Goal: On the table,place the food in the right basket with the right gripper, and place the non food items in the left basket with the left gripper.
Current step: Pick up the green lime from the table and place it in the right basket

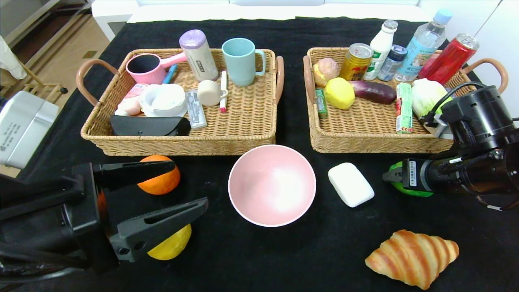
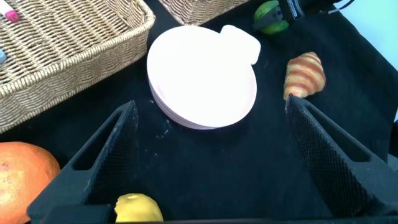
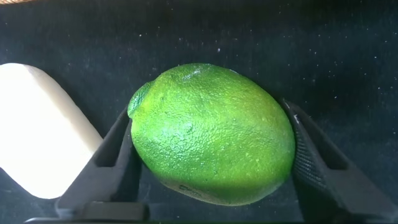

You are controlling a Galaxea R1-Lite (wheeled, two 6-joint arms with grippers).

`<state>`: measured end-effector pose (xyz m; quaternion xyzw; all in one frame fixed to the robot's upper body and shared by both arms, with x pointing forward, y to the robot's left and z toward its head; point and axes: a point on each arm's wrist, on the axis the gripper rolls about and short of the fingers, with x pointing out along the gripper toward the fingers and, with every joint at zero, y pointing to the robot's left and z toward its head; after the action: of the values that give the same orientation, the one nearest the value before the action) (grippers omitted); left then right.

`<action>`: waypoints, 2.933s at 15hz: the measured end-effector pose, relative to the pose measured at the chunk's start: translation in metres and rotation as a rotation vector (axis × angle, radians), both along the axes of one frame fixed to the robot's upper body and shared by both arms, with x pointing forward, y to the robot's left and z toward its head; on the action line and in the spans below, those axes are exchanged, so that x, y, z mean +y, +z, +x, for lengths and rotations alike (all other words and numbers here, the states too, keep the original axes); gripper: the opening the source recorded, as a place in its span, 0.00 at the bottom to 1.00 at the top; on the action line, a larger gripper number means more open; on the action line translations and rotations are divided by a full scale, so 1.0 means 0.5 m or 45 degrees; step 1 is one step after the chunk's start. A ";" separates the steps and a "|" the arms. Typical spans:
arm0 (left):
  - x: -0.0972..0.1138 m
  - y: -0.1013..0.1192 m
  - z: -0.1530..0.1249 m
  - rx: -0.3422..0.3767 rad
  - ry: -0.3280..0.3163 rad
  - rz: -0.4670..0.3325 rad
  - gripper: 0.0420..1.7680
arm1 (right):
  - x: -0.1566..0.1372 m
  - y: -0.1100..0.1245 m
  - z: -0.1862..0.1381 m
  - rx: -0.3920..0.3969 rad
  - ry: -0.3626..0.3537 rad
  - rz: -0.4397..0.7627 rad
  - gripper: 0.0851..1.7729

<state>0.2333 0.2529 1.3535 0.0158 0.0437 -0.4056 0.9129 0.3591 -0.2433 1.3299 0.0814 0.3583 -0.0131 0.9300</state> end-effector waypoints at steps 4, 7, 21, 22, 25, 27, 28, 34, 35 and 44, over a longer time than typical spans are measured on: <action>0.000 -0.001 0.000 0.000 -0.001 0.002 0.97 | 0.000 -0.003 0.000 0.006 0.002 -0.002 0.75; 0.000 -0.001 0.000 0.003 -0.001 0.002 0.97 | 0.001 -0.005 0.000 0.011 0.002 -0.003 0.74; 0.001 -0.011 -0.004 -0.063 0.048 0.083 0.97 | 0.010 0.039 -0.068 -0.034 0.092 0.037 0.74; 0.002 -0.011 -0.005 -0.065 0.048 0.082 0.97 | 0.011 0.042 -0.081 -0.025 0.104 0.029 0.74; 0.002 -0.013 -0.006 -0.064 0.047 0.086 0.97 | 0.005 0.060 -0.112 -0.054 0.125 0.035 0.74; 0.002 -0.014 -0.006 -0.062 0.049 0.089 0.97 | -0.003 0.074 -0.130 -0.088 0.144 0.026 0.74; 0.002 -0.014 -0.006 -0.060 0.052 0.090 0.97 | -0.007 0.079 -0.140 -0.091 0.159 0.010 0.74; 0.002 -0.015 -0.005 -0.052 0.055 0.090 0.97 | -0.024 0.122 -0.167 -0.197 0.141 -0.023 0.74; 0.002 -0.015 -0.005 -0.051 0.056 0.090 0.97 | -0.024 0.131 -0.163 -0.221 0.139 -0.036 0.74; 0.004 -0.013 -0.008 -0.061 0.060 0.086 0.97 | 0.015 0.181 -0.059 -0.328 0.195 -0.136 0.74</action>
<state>0.2295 0.2549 1.3471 0.0551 0.0359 -0.3817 0.9219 0.3296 -0.2359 1.4206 0.0053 0.2400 0.0491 0.9695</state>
